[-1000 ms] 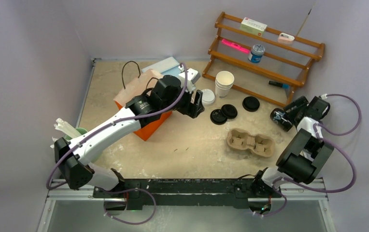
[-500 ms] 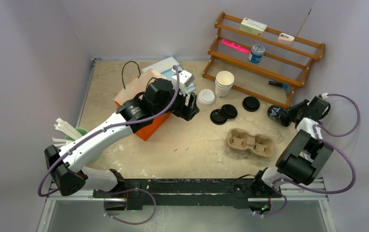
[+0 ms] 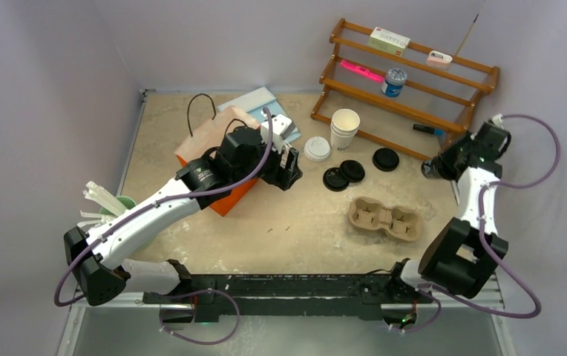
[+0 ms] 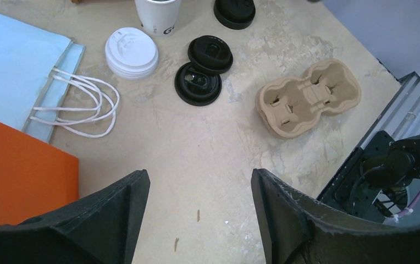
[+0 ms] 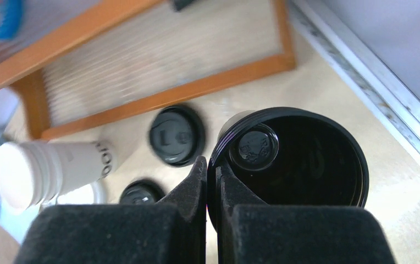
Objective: Pack the takeout coffee
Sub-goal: Adjust the coffee cup at the center of the board, then pick up the coffee cup, then place the coffee cup at the center of the board.
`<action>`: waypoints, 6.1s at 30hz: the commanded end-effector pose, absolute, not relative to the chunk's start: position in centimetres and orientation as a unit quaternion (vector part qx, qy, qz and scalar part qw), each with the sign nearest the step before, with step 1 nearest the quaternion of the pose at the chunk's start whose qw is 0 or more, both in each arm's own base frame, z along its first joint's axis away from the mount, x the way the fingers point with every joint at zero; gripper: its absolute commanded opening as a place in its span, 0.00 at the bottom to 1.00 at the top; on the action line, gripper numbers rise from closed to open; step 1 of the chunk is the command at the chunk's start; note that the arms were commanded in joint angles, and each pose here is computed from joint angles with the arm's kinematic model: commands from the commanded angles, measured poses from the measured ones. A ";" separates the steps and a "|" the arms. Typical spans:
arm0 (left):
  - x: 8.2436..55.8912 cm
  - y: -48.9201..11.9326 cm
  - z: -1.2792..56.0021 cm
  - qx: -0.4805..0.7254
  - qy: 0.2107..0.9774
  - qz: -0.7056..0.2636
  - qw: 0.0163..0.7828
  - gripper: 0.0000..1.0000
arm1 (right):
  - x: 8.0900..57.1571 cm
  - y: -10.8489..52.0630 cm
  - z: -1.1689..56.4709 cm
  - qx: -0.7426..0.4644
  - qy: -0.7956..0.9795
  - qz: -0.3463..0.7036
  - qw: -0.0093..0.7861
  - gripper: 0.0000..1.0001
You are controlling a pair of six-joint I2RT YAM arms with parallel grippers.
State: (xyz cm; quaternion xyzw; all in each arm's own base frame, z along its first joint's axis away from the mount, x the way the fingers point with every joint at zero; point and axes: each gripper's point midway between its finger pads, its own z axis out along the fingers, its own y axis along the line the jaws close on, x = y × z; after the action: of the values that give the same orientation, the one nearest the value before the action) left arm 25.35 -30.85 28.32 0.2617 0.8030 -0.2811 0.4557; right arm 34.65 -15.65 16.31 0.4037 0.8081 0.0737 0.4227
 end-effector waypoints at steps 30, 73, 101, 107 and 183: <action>26.6 -39.8 22.2 0.286 0.767 -0.357 0.450 0.69 | 36.2 0.9 12.0 0.139 0.936 -0.097 0.308 0.00; 30.8 -45.1 16.8 0.266 0.756 -0.419 0.427 0.64 | 34.7 3.2 14.1 0.128 0.936 -0.023 0.327 0.00; 32.4 -49.1 15.4 0.282 0.683 -0.500 0.451 0.66 | 35.0 5.5 21.0 0.130 0.915 0.056 0.377 0.00; 34.4 -47.9 13.8 0.241 0.707 -0.506 0.431 0.59 | 35.9 5.7 22.6 0.129 0.911 0.058 0.388 0.00; 20.0 -27.1 22.2 0.248 0.769 -0.344 0.479 0.66 | 36.2 18.6 10.1 0.013 0.930 -0.036 0.364 0.72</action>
State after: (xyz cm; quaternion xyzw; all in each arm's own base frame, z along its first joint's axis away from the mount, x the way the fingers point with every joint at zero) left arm 20.09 -26.44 21.16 0.2385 0.7871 -0.3272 0.4653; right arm 34.19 19.11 9.36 -0.0040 0.9422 -0.0142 0.3347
